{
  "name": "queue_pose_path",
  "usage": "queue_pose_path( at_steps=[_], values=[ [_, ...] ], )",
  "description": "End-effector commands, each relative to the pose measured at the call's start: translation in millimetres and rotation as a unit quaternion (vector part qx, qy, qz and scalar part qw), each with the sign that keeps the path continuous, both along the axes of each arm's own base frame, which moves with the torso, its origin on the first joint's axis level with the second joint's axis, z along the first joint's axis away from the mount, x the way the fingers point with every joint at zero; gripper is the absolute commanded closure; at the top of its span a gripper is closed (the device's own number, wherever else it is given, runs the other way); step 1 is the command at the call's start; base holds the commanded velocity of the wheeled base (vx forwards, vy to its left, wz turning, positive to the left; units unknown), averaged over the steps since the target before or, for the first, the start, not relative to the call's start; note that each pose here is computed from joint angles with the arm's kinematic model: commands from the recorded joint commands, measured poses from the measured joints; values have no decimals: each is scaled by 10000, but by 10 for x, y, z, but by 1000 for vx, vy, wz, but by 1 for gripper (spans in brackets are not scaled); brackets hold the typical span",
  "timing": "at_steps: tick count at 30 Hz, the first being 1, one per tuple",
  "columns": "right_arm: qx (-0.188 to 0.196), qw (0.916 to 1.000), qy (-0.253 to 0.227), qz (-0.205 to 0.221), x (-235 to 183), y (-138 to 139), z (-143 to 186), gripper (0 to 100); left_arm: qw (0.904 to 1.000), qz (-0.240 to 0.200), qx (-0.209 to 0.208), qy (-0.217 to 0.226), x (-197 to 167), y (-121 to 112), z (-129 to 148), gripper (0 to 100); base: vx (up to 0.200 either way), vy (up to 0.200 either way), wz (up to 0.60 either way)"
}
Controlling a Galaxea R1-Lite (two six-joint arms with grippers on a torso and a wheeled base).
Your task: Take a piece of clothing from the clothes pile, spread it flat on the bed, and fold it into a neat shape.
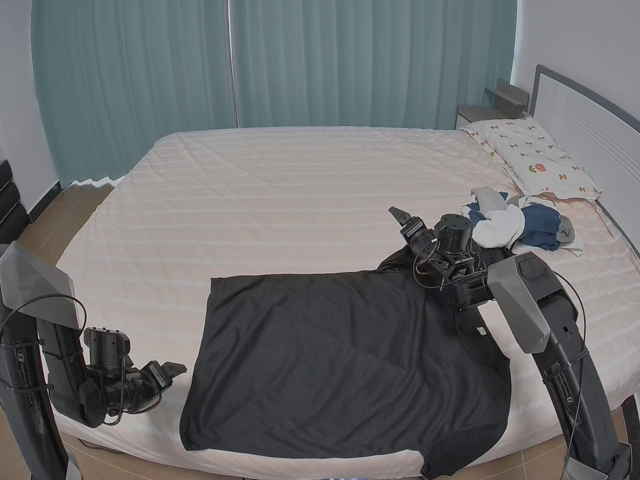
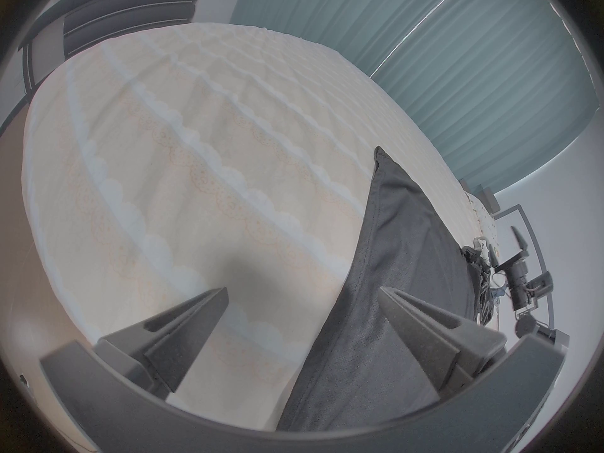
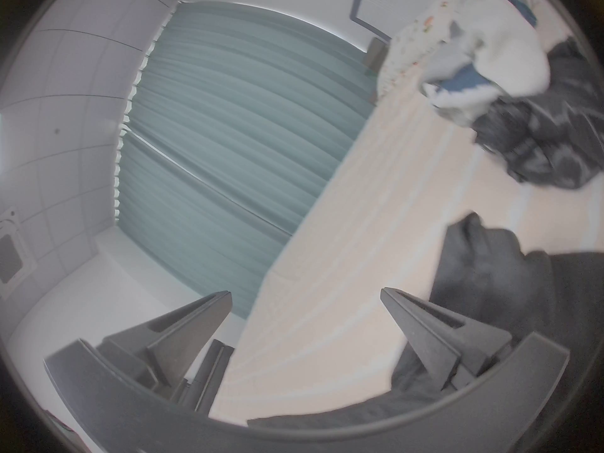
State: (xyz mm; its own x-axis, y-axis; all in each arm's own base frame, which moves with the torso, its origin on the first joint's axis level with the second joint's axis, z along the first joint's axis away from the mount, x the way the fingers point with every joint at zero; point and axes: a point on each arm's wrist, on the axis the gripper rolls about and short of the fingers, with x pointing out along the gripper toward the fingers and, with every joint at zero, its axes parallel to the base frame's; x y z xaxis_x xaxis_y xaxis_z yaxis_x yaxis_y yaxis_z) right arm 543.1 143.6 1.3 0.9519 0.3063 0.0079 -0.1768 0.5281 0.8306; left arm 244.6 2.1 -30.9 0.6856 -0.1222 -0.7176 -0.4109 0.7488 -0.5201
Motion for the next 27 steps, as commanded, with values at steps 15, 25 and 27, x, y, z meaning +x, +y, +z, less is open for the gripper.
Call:
queue_pose_path(
  at_steps=[15, 25, 27],
  values=[
    [-767, 9962, 299, -300, -177, -251, 202, 0, 10000, -36, -11, 6, -18, -15, 7, 0, 0, 0, 0],
    [-1277, 9879, 719, -503, -1039, -730, 402, 0, 9996, -243, -49, 109, -101, -108, 20, 0, 0, 0, 0],
    [-1304, 9866, 826, -528, -1245, -795, 399, 0, 9995, -281, -49, 124, -118, -125, 24, 0, -100, 0, 0]
  ],
)
